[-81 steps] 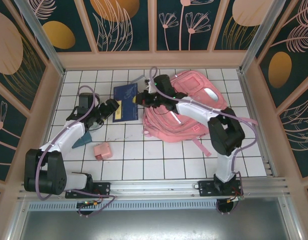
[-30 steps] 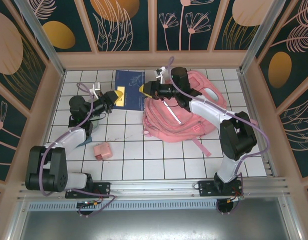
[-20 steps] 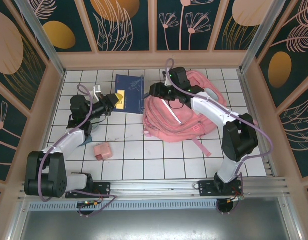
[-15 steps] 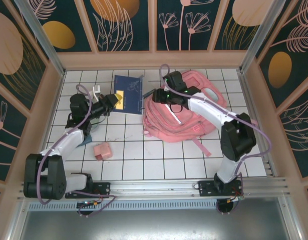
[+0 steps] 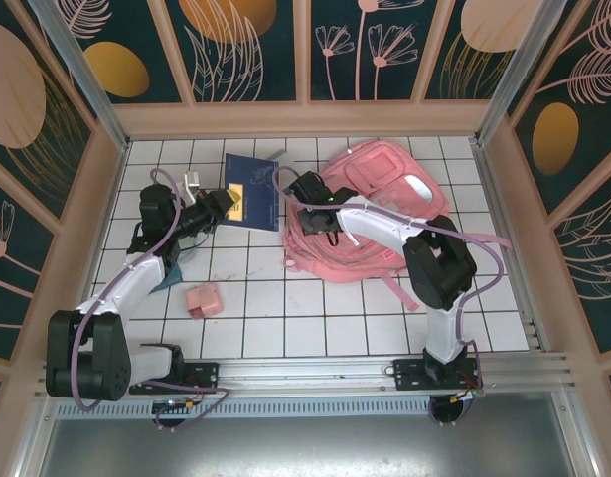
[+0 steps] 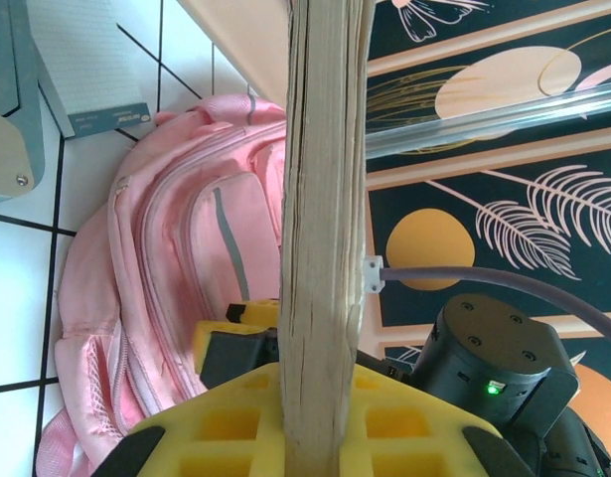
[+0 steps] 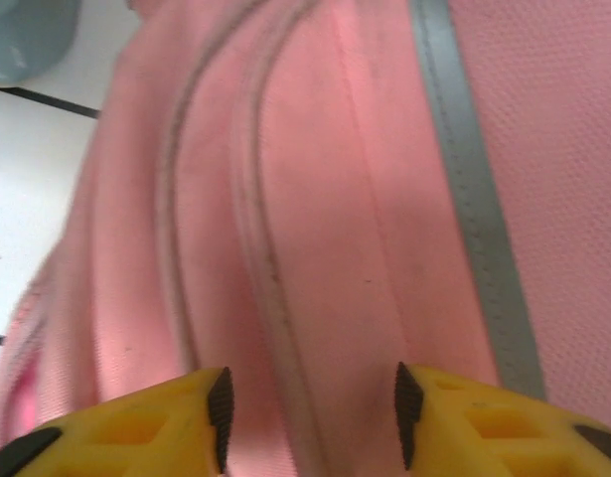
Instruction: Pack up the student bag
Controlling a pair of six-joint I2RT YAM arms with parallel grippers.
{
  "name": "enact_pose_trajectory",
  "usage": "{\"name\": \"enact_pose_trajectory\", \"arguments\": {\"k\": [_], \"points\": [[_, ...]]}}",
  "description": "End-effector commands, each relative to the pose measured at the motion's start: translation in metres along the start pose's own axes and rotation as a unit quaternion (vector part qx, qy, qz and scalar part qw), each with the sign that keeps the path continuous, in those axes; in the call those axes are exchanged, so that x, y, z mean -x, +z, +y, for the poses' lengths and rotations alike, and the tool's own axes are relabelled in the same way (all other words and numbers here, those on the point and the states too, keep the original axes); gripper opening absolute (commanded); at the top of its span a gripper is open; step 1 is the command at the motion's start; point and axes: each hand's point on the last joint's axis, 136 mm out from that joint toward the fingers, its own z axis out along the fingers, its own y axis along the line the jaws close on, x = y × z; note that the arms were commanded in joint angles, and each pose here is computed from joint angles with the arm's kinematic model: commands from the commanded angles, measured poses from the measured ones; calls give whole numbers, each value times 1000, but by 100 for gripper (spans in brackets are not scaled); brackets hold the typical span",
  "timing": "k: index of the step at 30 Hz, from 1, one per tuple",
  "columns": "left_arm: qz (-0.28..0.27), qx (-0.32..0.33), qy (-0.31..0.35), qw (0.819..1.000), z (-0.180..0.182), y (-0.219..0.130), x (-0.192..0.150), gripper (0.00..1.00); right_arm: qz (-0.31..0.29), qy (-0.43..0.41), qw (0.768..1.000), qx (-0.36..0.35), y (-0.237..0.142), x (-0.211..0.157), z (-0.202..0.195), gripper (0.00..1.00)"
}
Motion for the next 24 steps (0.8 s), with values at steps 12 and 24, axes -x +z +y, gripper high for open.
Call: {"name": "enact_pose_trajectory", "arguments": {"k": [12, 24], "points": [[-16, -19, 37, 999, -16, -2, 8, 0, -48, 7, 998, -50, -21, 14, -20, 0], [-57, 6, -17, 998, 21, 9, 14, 0, -172, 111, 976, 81, -130, 127, -29, 0]]}}
